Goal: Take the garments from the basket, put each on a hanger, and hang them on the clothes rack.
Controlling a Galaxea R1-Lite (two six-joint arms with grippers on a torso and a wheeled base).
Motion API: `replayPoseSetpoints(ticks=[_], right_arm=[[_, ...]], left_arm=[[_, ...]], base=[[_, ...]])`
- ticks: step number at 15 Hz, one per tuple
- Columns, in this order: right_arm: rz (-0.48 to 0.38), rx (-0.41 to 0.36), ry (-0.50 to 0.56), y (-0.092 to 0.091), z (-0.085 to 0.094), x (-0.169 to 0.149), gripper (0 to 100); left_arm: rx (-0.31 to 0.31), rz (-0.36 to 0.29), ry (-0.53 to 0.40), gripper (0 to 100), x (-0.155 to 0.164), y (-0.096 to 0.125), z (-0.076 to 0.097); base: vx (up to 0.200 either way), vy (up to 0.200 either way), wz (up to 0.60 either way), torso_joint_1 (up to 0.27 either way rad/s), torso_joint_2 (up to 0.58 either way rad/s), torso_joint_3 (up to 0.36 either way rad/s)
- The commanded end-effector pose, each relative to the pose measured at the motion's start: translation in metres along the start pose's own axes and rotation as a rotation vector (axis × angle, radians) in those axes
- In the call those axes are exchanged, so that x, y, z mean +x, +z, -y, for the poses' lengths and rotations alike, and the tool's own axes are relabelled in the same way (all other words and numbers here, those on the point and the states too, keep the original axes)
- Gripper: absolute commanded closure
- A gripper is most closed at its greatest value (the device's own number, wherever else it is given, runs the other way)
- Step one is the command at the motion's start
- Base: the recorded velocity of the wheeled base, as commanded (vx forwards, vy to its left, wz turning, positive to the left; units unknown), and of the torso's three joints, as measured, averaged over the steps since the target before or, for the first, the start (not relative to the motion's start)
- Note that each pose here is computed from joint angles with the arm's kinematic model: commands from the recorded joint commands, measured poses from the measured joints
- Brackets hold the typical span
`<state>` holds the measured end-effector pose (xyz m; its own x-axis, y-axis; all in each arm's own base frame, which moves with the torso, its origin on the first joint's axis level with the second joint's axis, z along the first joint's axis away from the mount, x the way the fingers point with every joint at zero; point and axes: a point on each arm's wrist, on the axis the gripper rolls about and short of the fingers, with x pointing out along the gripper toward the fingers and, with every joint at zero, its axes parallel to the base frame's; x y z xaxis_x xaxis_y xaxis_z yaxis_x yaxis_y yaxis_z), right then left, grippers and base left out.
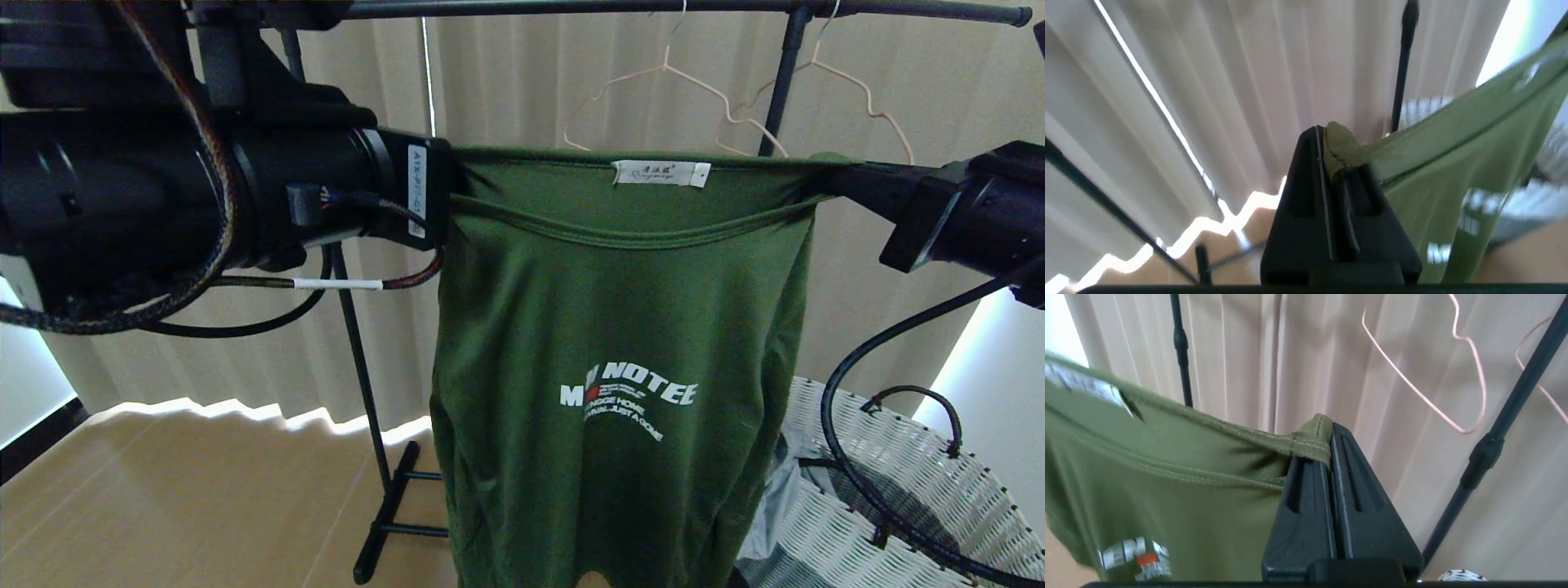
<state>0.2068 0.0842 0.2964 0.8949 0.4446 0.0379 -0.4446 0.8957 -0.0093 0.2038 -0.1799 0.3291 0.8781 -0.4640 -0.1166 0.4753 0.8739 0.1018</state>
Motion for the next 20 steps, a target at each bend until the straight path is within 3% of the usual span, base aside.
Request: replayPoseSetpoints(ticks=[1,4,10,11,16,18,20], right_arm=[[0.006,-0.002,0.001,0.002,0.000,0.001,100],[0.006,0.000,0.001,0.002,0.000,0.003,100],[-0.020,0.000,-0.002,-0.002,0.000,0.004,100],[-0.012,-0.001,-0.002,-0.002,-0.001,-0.006,100],[-0.074,0.007,0.021,0.006,-0.007,-0.056,100],[-0.117,0.009,0.126,0.008,-0.023,-0.085,100],[-0.132,0.009,0.153,0.006,-0.027,-0.092,100]], left_arm=[[-0.004,0.022,0.000,100,0.006,0.008,0.001],[0.039,0.025,0.027,100,0.009,0.010,-0.003],[0.045,-0.013,0.033,100,0.013,-0.001,-0.004],[0.053,-0.046,0.029,100,0.016,-0.011,-0.003],[0.045,-0.004,0.050,100,0.044,-0.011,-0.003],[0.036,0.003,0.057,100,0.059,-0.009,-0.002],[0.030,0.007,0.062,100,0.068,-0.007,-0.001]], base=[[0.000,0.000,0.00,0.000,0.00,0.000],[0.000,0.000,0.00,0.000,0.00,0.000],[0.000,0.000,0.00,0.000,0.00,0.000],[0.000,0.000,0.00,0.000,0.00,0.000],[0.000,0.000,0.00,0.000,0.00,0.000],[0.000,0.000,0.00,0.000,0.00,0.000],[0.000,0.000,0.00,0.000,0.00,0.000]])
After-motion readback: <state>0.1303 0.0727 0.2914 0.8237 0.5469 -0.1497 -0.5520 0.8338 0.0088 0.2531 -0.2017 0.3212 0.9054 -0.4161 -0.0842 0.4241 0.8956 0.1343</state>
